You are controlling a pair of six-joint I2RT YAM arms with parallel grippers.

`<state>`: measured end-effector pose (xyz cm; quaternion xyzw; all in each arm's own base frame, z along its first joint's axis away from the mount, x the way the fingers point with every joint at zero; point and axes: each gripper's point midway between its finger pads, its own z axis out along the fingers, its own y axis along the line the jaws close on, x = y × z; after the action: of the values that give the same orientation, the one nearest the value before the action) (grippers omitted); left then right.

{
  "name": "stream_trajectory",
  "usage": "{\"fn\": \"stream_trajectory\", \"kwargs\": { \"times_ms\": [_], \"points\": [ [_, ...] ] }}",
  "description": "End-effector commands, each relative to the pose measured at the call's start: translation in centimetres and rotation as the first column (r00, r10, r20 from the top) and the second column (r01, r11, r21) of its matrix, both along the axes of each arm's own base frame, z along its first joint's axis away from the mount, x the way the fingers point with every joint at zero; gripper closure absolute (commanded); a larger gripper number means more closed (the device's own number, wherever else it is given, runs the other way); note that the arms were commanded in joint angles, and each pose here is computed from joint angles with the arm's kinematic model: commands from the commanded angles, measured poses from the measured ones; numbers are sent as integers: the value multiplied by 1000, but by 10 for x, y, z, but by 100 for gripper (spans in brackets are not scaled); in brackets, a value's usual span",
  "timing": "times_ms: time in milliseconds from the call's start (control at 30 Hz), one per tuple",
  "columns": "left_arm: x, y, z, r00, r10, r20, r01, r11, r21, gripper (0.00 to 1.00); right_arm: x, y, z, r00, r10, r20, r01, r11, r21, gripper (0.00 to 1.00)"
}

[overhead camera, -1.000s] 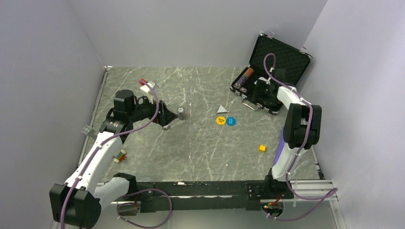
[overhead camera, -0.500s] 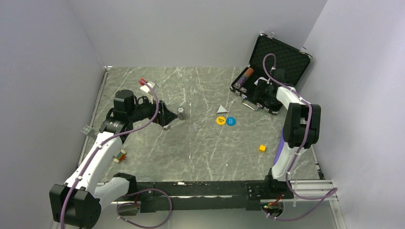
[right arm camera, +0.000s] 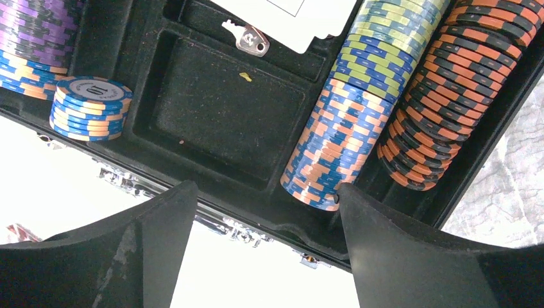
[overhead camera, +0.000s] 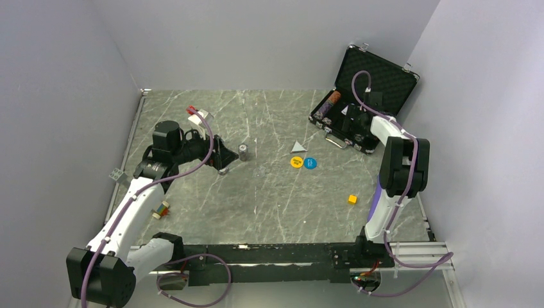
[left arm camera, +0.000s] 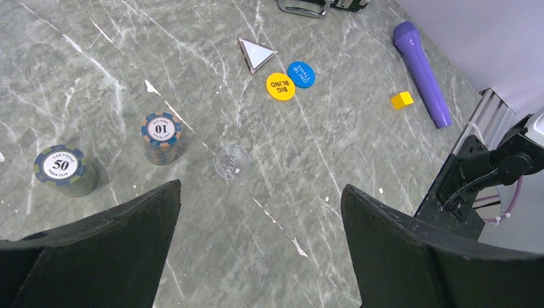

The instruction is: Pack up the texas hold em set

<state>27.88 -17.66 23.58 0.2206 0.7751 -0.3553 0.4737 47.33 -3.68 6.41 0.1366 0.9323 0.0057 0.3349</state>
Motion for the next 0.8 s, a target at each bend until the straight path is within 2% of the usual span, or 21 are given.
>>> {"fn": "stream_trajectory", "kwargs": {
  "times_ms": [0,200,400,567,767],
  "points": [
    [0,2,15,999,2,54,-3,1000,2,2,12,-3,23,997,19,77,-17,1000,-21,14],
    [3,8,17,996,44,77,-45,999,12,2,3,-2,54,991,26,129,-22,999,-30,9],
    [9,20,18,986,129,105,-133,991,27,2,-13,7,83,984,23,176,-25,1000,8,9],
    [20,40,4,963,261,63,-266,960,83,2,-33,39,101,972,83,219,-96,994,52,10],
    [32,48,-23,948,319,-19,-312,937,160,1,-68,93,110,953,192,236,-206,978,37,10]
  ]
}}
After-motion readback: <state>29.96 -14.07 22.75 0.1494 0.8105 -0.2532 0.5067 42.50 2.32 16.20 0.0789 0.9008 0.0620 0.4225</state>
